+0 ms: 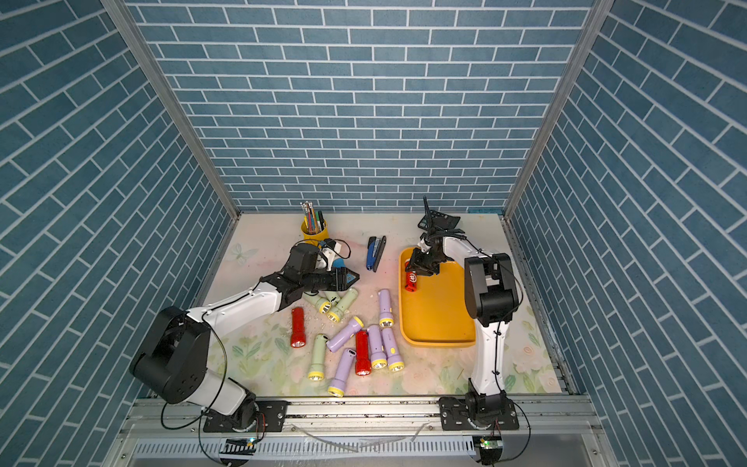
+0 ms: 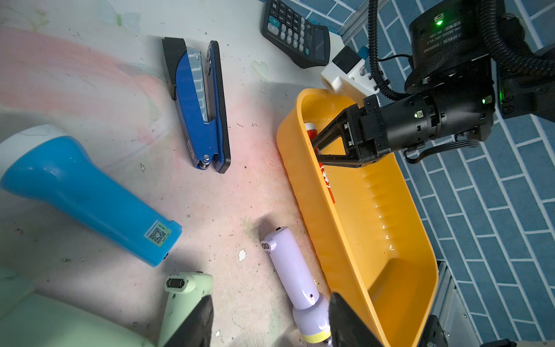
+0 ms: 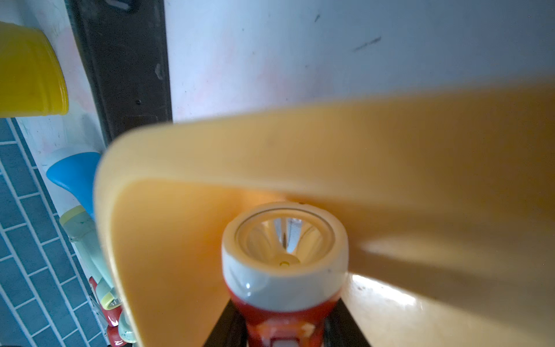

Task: Put the flashlights into the storage boxes
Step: Place the flashlight at the storage box, then pick up the flashlight from the center of the board.

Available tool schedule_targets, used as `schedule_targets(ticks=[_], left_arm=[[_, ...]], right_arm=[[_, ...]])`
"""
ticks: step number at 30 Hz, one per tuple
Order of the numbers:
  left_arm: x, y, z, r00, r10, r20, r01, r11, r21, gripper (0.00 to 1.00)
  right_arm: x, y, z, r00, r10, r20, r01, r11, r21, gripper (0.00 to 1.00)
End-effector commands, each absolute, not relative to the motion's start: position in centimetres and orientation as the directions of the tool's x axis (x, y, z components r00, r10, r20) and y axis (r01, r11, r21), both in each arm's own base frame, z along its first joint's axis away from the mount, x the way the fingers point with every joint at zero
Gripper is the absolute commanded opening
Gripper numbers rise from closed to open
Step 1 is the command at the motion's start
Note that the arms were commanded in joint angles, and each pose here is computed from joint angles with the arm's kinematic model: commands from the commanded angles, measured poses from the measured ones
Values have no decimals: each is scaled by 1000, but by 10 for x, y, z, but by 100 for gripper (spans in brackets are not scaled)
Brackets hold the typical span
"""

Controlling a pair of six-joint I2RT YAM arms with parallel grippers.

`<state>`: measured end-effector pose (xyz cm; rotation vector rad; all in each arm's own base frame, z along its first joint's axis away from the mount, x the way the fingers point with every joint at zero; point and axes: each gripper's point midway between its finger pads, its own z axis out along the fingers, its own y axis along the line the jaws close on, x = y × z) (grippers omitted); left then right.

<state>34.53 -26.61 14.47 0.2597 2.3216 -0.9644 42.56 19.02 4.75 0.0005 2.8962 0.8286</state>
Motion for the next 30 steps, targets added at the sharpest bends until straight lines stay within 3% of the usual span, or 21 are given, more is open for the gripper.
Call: schedule_targets(ticks=[1,5,16,24,30], left_arm=[[347,-267,144,-799,-36,-601,394,723,-567,62],[347,-267,145,-797,-40,-603,393,724,-567,62],[340,-259,153,-815,-37,-579,362,747,-558,62],[317,-230,143,-882,-22,-470,240,839,-489,61],[302,-209,132,-928,-44,-369,142,875,-463,61]], right_arm=[[437,196,60,-988,43,-150,-49,824,564,47],[437,195,66,-986,49,-157,-50,821,568,54],[423,177,115,-968,39,-248,-90,869,487,55],[366,189,159,-948,-95,-304,-199,922,332,54],[323,232,162,-938,-203,-281,-284,915,286,54]])
